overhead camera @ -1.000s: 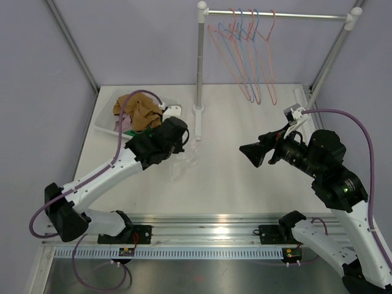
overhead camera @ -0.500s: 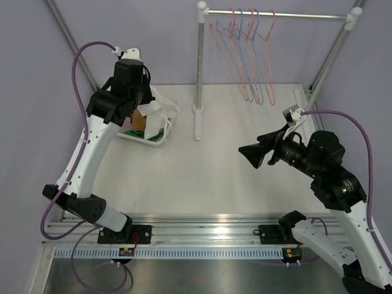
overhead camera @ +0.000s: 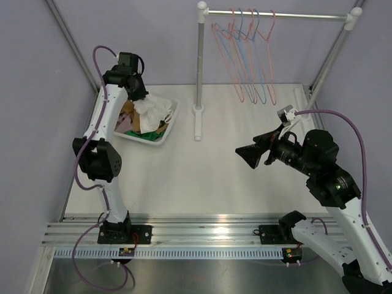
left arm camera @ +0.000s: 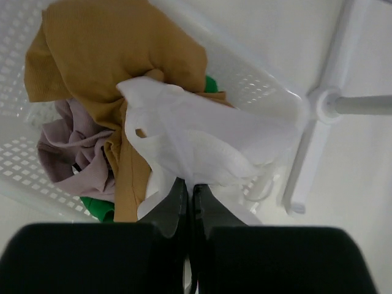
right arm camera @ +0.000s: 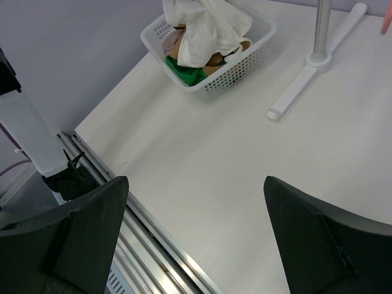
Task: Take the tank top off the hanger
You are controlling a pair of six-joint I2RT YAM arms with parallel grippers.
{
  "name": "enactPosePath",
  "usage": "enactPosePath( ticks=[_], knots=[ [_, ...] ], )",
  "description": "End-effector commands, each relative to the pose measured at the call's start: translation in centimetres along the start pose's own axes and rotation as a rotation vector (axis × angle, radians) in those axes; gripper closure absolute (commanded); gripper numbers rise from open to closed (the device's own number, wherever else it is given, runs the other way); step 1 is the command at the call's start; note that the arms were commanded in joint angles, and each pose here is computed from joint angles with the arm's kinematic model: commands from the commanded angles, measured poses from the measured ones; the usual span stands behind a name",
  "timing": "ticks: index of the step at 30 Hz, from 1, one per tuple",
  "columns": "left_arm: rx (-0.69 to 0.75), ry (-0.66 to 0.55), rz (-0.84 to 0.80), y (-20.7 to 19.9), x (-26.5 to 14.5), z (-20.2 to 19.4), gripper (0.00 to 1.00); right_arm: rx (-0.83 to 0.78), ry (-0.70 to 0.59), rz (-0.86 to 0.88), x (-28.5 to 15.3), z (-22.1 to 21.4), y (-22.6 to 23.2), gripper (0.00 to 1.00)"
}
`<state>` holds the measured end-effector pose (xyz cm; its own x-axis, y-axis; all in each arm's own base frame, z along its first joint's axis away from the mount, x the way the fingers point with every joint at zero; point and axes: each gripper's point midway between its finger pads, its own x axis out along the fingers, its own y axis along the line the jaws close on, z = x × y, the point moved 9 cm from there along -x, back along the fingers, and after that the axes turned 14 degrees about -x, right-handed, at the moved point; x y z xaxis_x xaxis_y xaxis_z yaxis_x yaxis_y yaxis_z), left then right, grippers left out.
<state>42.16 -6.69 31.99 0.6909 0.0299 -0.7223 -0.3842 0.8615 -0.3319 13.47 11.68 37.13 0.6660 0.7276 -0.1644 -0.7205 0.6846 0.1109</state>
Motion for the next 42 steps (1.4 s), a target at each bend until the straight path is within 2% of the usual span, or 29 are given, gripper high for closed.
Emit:
enactPosePath(
  ticks=[1,5,8,11,12,16,17,18,20,23,25,26,28,30,31,32,34,35,37,38,39,41,42],
  knots=[
    [-0.131,0.117,0.171,4.8,6.8,-1.8,1.00,-0.028,-0.033,0.030,0.3,0.4,0.1,0.01],
    [-0.216,0.267,0.265,8.7,13.6,-5.3,1.00,-0.032,-0.027,0.029,0.0,0.3,0.2,0.01],
    [-0.223,0.315,0.282,9.1,15.2,-6.4,1.00,-0.041,-0.026,0.025,-0.4,0.2,0.2,0.01],
    [-0.219,0.284,0.238,8.5,14.3,-5.5,1.00,-0.048,-0.027,0.018,-0.5,0.1,0.2,0.00],
    [-0.215,0.272,0.230,8.4,13.8,-5.1,0.96,-0.046,-0.025,0.018,-0.5,0.0,0.2,0.00],
    [-0.200,0.195,0.170,7.2,10.0,-2.7,0.62,-0.043,-0.029,0.032,-0.3,0.1,0.2,0.01],
    [-0.195,0.181,0.142,6.8,9.1,-2.2,0.50,-0.041,-0.029,0.037,-0.2,0.2,0.3,0.01],
    [-0.186,0.134,0.101,6.1,7.0,-1.0,0.42,-0.040,-0.027,0.038,-0.2,0.2,0.3,0.00],
    [-0.180,0.082,0.071,5.7,4.8,0.2,0.31,-0.038,-0.031,0.039,-0.1,0.4,0.3,0.01],
    [-0.160,-0.002,0.037,5.0,0.4,2.1,0.23,-0.033,-0.035,0.031,-0.1,0.4,0.3,0.00],
    [-0.153,-0.056,0.016,4.9,-2.7,2.8,0.14,-0.009,-0.026,-0.016,0.0,0.4,-0.1,0.01],
    [-0.149,-0.072,0.009,4.9,-3.8,2.9,0.01,0.000,-0.025,-0.047,-0.1,0.6,-0.3,0.00],
    [-0.135,-0.078,0.002,5.4,-5.5,2.2,0.01,0.016,-0.019,-0.159,-0.2,0.7,-1.1,0.01],
    [-0.111,-0.141,-0.055,5.8,-9.7,1.7,0.01,0.033,0.004,-0.261,-0.8,0.9,-1.8,0.01],
    [-0.087,-0.120,-0.030,6.4,-9.8,0.0,0.01,0.045,0.032,-0.377,-1.3,0.6,-2.6,0.01],
    [-0.062,-0.192,-0.066,6.7,-13.5,-0.6,0.01,0.040,0.032,-0.435,-1.7,1.0,-3.0,0.01],
    [0.018,-0.210,-0.084,6.3,-15.8,-3.1,0.01,0.022,0.060,-0.568,-2.6,0.8,-3.9,0.00],
    [0.041,-0.282,-0.029,7.7,-17.8,-4.4,0.01,0.011,0.065,-0.599,-2.8,0.9,-4.2,0.01],
    [0.082,-0.327,-0.007,8.3,-19.5,-6.4,0.01,-0.021,0.091,-0.644,-3.2,0.5,-4.6,0.01],
    [0.093,-0.310,0.003,9.1,-19.4,-7.7,0.01,-0.029,0.099,-0.652,-3.3,0.5,-4.7,0.01],
    [0.082,-0.340,-0.026,10.2,-21.4,-8.5,0.01,-0.031,0.108,-0.672,-3.4,0.4,-4.8,0.00],
    [0.081,-0.343,-0.031,11.6,-21.8,-10.1,0.01,-0.036,0.130,-0.678,-3.8,0.3,-4.8,0.00],
    [0.064,-0.387,-0.061,12.8,-23.3,-10.9,0.01,-0.038,0.138,-0.680,-3.9,0.2,-4.8,0.00]
  ],
)
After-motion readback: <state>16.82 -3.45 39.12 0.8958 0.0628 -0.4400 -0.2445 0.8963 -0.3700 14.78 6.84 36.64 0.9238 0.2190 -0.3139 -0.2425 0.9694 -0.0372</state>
